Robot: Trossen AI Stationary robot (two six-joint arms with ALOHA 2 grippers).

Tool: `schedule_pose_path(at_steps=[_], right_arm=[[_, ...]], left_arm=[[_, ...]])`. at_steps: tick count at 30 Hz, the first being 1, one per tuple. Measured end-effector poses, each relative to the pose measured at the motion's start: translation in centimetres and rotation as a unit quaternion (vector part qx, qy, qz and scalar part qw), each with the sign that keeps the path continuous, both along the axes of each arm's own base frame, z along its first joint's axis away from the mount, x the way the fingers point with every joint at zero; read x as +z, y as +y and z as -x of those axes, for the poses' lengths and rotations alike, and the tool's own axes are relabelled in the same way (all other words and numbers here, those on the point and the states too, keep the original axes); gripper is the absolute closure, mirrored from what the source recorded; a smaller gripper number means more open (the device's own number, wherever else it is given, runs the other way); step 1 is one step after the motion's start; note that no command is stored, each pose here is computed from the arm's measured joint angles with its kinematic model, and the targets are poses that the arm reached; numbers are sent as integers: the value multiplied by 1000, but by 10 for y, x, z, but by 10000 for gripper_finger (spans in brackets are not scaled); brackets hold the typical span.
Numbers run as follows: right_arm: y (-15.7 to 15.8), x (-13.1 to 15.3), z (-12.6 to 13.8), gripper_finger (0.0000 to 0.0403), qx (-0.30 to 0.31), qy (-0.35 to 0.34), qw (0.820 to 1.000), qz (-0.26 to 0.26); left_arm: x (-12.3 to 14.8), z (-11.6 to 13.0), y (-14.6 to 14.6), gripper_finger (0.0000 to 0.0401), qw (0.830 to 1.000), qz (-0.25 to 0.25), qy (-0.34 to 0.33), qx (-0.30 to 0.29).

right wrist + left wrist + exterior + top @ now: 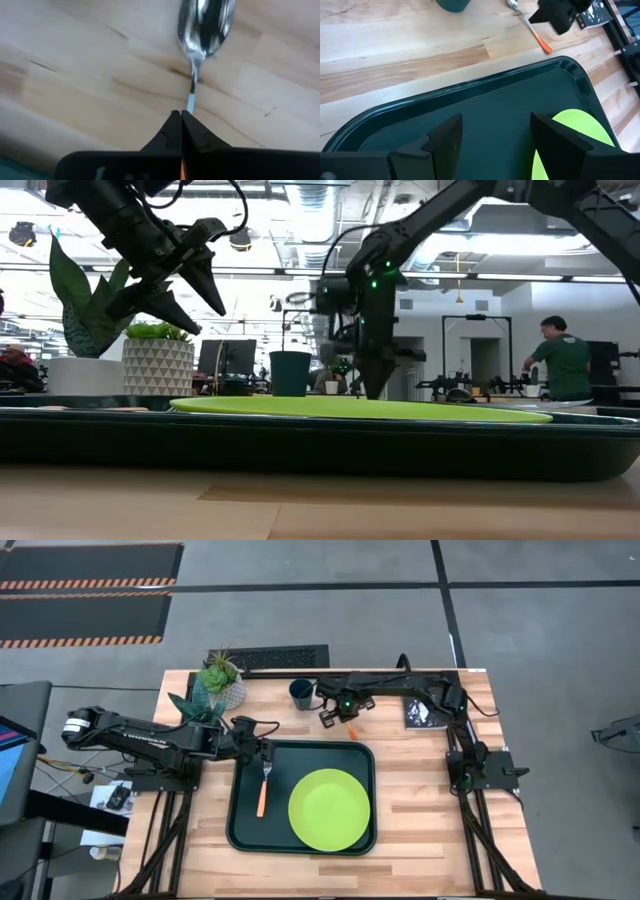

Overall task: Pick and place plate/cup/fork/spoon on tray
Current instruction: Put the orange spoon on the black tray to the left of the green plate

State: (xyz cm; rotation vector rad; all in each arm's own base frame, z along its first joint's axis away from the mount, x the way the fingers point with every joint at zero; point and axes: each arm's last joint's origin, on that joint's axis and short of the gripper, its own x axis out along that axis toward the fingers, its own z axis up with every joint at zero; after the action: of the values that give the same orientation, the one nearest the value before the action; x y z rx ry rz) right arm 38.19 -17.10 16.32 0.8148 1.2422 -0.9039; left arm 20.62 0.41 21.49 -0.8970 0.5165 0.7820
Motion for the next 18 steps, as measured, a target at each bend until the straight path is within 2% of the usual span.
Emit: schedule_pose_path(at_steps=[6, 8, 11, 18], right_arm=[[10, 19, 3, 398, 10, 2, 1000, 24], [10, 22, 1, 383, 11, -7, 999, 30], [6, 17, 1, 333, 6, -8, 1000, 29], [0, -14, -7, 190, 18, 10, 999, 32]], left_arm=[[0, 0, 0, 182, 1000, -7, -2, 5], [1, -1, 0, 182, 1000, -9, -5, 4], [1, -1, 0, 182, 1000, -9, -6, 3], [1, -1, 0, 182, 1000, -6, -5, 1]])
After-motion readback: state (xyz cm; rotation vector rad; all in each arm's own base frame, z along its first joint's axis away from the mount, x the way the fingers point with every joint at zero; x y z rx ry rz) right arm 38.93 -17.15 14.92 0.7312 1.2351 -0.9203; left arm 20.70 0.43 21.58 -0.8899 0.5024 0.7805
